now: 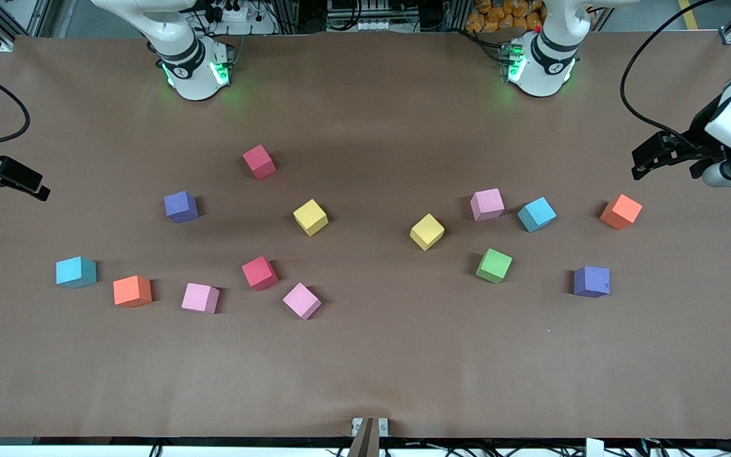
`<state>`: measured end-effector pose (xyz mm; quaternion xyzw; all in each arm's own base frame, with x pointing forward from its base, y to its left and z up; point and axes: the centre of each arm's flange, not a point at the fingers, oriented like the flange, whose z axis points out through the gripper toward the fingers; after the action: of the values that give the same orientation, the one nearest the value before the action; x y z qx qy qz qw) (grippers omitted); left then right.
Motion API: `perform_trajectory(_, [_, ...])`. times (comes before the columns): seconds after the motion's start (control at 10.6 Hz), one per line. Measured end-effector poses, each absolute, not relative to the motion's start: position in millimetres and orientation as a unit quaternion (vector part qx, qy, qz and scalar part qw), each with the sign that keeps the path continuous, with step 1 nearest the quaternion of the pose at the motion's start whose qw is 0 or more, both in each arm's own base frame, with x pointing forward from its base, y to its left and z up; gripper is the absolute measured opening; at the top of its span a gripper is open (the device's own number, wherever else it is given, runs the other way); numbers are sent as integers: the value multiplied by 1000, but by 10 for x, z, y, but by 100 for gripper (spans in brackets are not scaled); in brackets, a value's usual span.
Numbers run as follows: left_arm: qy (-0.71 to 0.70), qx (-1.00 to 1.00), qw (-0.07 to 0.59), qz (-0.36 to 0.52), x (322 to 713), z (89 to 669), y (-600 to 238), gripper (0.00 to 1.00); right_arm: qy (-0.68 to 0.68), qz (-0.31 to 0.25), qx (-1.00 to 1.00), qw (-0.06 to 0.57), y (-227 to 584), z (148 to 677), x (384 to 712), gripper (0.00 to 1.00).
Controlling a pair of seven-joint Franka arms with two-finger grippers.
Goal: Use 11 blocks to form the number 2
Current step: 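Reach the blue cube with the right gripper while the left gripper reaches pink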
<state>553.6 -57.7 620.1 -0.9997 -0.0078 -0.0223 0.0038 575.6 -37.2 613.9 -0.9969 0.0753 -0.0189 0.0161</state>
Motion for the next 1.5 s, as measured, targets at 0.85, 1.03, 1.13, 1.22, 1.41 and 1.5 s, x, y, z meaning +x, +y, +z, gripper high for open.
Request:
perform_trajectory(0.85, [27, -999, 9, 24, 5572, 5639, -972, 100, 56, -8, -998, 17, -146, 6000, 5833, 100])
perform_trajectory(1.03, [34, -999, 10, 31, 5548, 5315, -1161, 100, 44, 7, -999, 14, 17, 5607, 6005, 100])
perform_trajectory(1.13, [20, -999, 12, 34, 5516, 5172, -1252, 100, 39, 12, -999, 14, 80, 5345, 6090, 100])
perform_trajectory(1.22, [8, -999, 13, 34, 5477, 5026, -1377, 100, 35, 19, -999, 13, 135, 5083, 6138, 100])
perform_trajectory(1.41, [-8, -999, 13, 32, 5376, 4703, -1607, 100, 26, 49, -998, 10, 262, 4514, 6078, 100])
perform_trajectory(1.5, [-14, -999, 13, 31, 5329, 4532, -1665, 100, 25, 71, -997, 9, 282, 4267, 5988, 100])
